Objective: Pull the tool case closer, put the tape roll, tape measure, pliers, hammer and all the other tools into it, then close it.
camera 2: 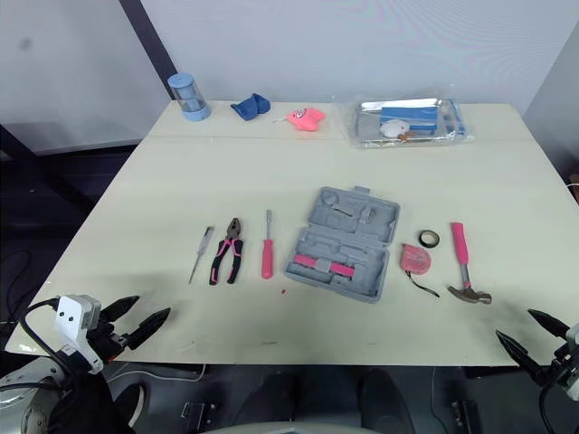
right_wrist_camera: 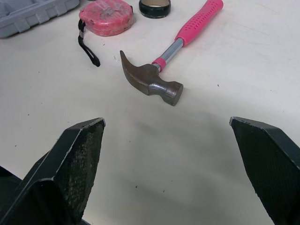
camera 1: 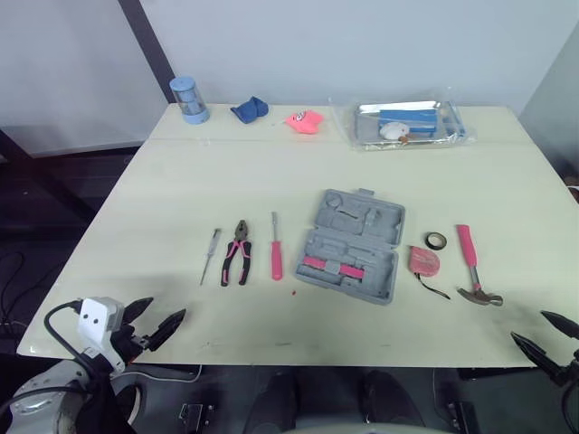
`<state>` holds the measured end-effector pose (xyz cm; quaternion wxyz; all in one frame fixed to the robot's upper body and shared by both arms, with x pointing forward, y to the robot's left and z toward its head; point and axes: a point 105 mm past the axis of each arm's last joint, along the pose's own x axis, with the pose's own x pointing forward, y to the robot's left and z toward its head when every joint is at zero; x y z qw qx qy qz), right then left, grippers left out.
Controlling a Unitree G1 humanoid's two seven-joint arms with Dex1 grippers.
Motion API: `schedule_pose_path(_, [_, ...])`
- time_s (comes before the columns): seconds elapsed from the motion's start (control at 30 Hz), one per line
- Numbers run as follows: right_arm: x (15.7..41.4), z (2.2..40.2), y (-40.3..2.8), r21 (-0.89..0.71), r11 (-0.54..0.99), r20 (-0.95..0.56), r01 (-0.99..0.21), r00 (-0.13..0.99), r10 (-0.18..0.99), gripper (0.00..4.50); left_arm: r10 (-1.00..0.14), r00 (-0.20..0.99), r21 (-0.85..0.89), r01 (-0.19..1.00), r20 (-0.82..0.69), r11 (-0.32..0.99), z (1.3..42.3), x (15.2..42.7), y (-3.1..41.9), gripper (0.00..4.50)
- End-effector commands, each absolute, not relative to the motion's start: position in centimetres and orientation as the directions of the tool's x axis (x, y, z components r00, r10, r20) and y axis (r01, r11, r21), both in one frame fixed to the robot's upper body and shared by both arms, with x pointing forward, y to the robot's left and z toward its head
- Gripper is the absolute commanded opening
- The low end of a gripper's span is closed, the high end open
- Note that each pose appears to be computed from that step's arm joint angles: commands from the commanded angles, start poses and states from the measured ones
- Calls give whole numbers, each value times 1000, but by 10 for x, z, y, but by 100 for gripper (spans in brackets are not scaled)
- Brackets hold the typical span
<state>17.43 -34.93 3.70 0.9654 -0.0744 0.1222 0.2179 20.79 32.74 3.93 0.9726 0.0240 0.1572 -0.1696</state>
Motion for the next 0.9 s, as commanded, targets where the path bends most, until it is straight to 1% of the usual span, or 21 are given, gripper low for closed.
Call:
schedule_pose_path(0.03, [174,46,-358,-128,896,-257,-426,887,384,450,-332,899,26,354,-284,935,50,209,326,437])
schedule_pose_path(0.3, [173,44,-358,-126,893,-261,-432,883,391,450,-339,901,26,359,-270,933,53,209,324,437])
schedule_pose_path(0.43, [180,52,-354,-115,897,-231,-426,890,393,450,-361,895,33,383,-263,923,60,219,324,437])
schedule_pose_path(0.53, [189,60,-345,-114,894,-217,-434,889,404,450,-391,886,35,412,-249,910,67,229,320,437])
schedule_pose_path(0.67, [204,75,-325,-113,866,-193,-488,865,463,450,-442,866,33,461,-235,887,76,242,311,437])
schedule_pose_path(0.8, [224,87,-299,-132,823,-202,-552,828,523,450,-533,817,32,552,-222,833,88,260,296,437])
schedule_pose_path(0.9, [237,93,-285,-134,808,-205,-574,814,544,450,-594,774,32,614,-220,788,94,273,285,437])
